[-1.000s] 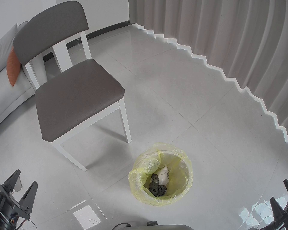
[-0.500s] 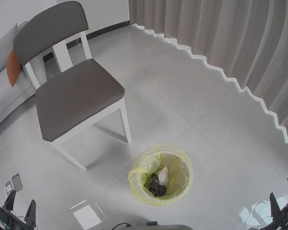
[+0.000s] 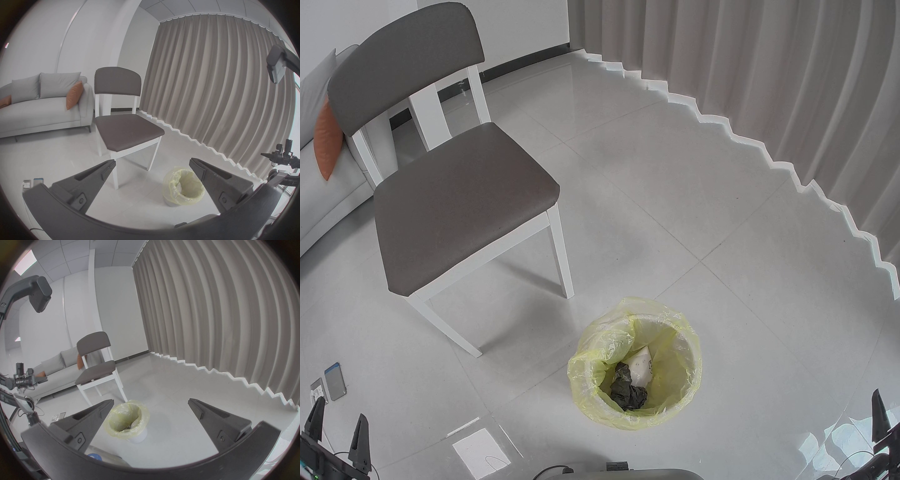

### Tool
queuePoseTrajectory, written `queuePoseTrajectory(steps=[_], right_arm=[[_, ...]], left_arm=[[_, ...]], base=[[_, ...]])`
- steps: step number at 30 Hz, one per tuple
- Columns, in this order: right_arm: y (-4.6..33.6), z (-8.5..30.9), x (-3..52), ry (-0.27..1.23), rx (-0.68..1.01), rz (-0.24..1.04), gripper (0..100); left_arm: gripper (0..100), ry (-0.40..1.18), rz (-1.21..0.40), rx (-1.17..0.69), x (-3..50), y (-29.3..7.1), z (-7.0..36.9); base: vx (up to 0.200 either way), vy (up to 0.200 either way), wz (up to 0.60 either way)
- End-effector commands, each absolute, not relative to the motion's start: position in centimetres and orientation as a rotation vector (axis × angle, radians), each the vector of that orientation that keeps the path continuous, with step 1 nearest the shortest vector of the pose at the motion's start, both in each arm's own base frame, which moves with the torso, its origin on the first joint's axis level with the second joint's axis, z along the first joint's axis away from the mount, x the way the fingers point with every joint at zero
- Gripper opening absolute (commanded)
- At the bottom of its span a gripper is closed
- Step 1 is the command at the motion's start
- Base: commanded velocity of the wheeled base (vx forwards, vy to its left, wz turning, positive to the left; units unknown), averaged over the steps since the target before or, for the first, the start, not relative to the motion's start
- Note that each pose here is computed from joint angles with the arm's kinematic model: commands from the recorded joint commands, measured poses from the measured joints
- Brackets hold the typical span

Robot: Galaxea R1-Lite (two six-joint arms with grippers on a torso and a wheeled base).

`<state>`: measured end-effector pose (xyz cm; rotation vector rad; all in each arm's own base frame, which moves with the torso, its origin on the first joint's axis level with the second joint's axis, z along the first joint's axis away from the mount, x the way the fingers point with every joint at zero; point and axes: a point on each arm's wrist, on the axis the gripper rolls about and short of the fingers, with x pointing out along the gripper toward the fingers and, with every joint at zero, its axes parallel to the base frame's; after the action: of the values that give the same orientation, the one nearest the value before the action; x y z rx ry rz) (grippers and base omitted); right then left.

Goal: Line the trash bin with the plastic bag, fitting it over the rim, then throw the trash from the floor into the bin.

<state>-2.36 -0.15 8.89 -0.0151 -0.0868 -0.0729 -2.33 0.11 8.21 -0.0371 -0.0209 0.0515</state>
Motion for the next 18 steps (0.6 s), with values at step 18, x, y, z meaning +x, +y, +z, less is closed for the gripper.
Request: queuePoseTrajectory(steps=[18], right_arm=[[-0.15,7.77,-2.29,-0.023,0.030,-0.078,100]], left_arm=[[100,0.002,0.048,-0.032,-2.27,0.10,7.54]], base=[[0.000,0.000,0.00]])
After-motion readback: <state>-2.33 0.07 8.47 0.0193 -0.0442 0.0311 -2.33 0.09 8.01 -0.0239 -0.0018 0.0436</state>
